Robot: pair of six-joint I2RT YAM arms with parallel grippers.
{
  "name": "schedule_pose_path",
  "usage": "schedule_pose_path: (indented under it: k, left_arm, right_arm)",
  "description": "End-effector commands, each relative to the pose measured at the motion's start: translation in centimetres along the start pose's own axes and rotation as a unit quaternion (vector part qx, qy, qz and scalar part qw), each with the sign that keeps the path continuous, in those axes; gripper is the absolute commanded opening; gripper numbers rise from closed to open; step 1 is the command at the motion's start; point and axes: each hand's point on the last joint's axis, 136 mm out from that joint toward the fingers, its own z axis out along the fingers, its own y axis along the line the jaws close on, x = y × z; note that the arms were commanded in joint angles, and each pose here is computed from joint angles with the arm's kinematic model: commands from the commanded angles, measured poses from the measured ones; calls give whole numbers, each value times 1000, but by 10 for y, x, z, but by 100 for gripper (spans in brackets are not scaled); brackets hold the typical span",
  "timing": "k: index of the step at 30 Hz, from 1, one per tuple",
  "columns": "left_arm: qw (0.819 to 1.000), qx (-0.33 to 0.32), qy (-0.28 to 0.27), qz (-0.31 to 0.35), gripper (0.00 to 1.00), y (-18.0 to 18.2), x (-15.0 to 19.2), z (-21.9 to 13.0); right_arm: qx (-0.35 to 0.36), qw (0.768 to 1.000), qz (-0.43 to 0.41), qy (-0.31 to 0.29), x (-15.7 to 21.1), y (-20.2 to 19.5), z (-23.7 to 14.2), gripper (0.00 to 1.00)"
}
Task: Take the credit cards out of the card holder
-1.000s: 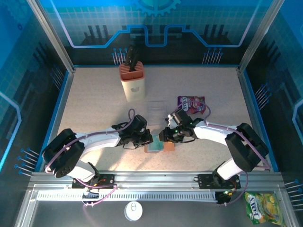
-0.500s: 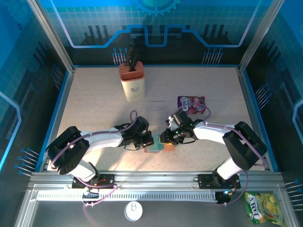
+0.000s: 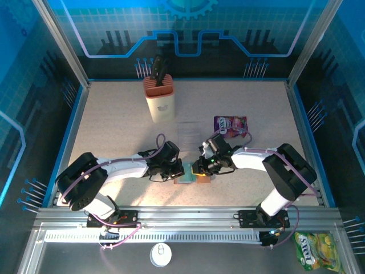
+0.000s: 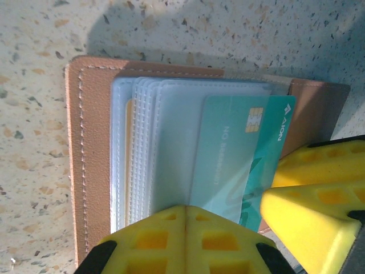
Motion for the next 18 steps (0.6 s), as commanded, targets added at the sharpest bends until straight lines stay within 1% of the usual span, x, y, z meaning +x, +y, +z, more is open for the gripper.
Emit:
schedule_pose_path:
  k: [1, 8, 18]
  left_arm:
    - [999, -35, -1, -7, 3, 19, 4, 2]
    - [999, -34, -3, -12, 3, 21, 4, 2]
    - [999, -33, -4, -12, 2, 21, 4, 0]
  right_arm:
    - [-17, 1000, 10, 2, -1, 0, 0, 21]
    - [-20, 1000, 10, -3, -2, 0, -3, 13]
    - [-4, 1000, 17, -11, 0, -14, -15, 11]
